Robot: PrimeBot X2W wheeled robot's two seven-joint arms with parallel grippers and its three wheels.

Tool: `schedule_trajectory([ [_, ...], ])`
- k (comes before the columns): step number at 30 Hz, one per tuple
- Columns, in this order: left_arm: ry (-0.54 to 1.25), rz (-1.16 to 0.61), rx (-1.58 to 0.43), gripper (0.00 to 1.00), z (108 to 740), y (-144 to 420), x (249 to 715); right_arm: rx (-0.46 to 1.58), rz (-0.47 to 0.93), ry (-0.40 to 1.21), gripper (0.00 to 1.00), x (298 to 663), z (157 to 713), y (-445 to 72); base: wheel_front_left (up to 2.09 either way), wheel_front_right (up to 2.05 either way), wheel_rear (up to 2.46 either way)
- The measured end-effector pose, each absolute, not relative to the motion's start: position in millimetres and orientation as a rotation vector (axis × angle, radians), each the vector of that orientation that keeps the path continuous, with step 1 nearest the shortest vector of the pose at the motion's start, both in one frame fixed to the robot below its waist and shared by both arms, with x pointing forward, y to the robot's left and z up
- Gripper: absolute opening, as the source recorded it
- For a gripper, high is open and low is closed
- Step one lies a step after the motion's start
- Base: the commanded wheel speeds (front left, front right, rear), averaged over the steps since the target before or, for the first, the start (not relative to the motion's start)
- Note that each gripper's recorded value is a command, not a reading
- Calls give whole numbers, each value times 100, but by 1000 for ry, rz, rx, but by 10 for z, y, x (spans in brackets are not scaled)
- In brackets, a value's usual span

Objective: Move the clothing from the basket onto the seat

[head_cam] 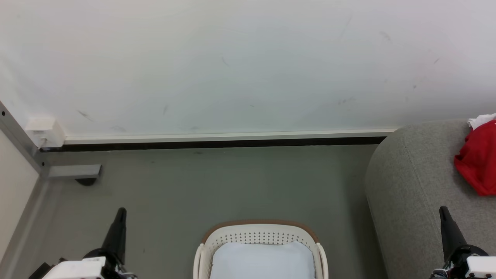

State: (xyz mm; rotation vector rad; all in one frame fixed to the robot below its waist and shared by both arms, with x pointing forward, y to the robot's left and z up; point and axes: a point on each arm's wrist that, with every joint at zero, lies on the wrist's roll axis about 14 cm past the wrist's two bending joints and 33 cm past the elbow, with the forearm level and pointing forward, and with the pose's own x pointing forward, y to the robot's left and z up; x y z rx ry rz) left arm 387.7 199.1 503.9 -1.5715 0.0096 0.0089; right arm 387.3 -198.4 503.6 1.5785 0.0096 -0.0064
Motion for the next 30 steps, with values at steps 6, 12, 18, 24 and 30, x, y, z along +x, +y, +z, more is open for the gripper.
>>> schedule_trajectory([
  [6,10,9,-1571,0,5039,1991,3878,1578,-6,10,0,3873,5036,-1984,0,0,0],
  [12,10,9,-1571,0,5039,1991,3878,1578,-6,10,0,3873,5036,-1984,0,0,0],
  [18,10,9,-1571,0,5039,1991,3878,1578,-6,10,0,3873,5036,-1984,0,0,0],
  [24,10,9,-1571,0,5039,1991,3877,1578,-6,10,0,3873,5036,-1985,0,0,0],
  [30,10,9,-1571,0,5039,1991,3878,1578,-6,10,0,3873,5036,-1985,0,0,0],
])
